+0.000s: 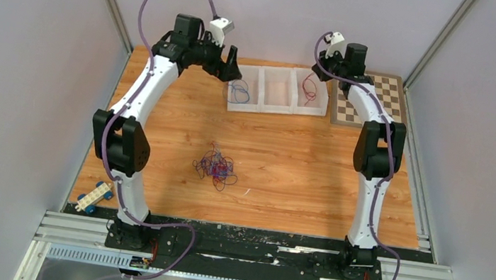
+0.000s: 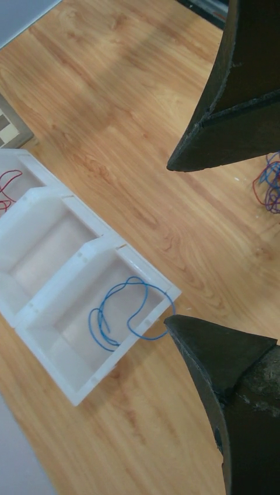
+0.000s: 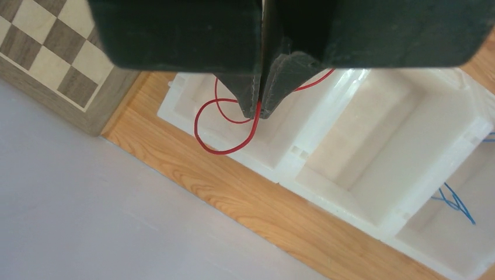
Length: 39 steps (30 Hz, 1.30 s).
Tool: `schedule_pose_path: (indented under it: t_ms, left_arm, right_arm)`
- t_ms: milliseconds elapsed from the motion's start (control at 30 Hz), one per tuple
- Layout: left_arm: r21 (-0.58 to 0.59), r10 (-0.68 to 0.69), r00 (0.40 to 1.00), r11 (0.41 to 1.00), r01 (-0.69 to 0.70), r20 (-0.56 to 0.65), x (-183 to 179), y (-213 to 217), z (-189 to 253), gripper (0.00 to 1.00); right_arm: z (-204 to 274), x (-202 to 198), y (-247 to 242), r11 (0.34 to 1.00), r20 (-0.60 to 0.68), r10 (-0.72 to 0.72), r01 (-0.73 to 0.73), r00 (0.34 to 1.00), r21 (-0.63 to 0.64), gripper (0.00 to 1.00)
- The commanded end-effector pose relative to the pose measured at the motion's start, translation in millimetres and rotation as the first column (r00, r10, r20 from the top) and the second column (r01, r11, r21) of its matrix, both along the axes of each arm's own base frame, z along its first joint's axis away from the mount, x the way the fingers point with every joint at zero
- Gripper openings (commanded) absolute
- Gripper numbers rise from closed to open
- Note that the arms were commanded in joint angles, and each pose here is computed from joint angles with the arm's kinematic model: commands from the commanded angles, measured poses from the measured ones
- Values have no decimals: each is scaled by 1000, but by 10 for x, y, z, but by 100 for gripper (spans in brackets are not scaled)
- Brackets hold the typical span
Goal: Untangle the cables
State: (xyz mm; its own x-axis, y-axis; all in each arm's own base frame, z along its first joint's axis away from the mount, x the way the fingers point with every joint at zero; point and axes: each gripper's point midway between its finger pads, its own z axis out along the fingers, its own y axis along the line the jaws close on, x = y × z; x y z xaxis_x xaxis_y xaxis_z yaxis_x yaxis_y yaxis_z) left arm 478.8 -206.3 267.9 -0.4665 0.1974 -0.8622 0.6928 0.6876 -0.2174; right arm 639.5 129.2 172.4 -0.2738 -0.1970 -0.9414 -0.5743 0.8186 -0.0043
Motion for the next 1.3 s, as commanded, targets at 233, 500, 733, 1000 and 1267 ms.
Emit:
schedule_pose_path:
  t_ms: [233, 500, 733, 1000, 1267]
  left_arm:
    - [-22, 48, 973, 998, -54, -228, -573, 566, -51, 100]
    - [51, 11, 963, 999, 3, -268, -1079, 785, -286, 100]
    - [34, -133, 911, 987, 159, -389, -1876, 707, -815, 99]
    - [-46, -161, 816, 986, 163, -556, -2211, 544, -1313, 82]
    - [-78, -108, 795, 994, 77, -597, -2039, 479, -1602, 58]
  right_arm:
    - [-17, -132, 73, 990, 80, 54, -43, 995, -131, 29]
    - [653, -490, 18, 992, 109, 66, -53, 992, -118, 80]
    - [925, -1423, 385, 955, -58, 294, -290, 954, 63, 92]
    - [366, -2903, 1385, 781, -283, 623, -558, 729, 281, 95]
    - [-269, -3540, 2203, 680, -414, 729, -643, 545, 351, 87]
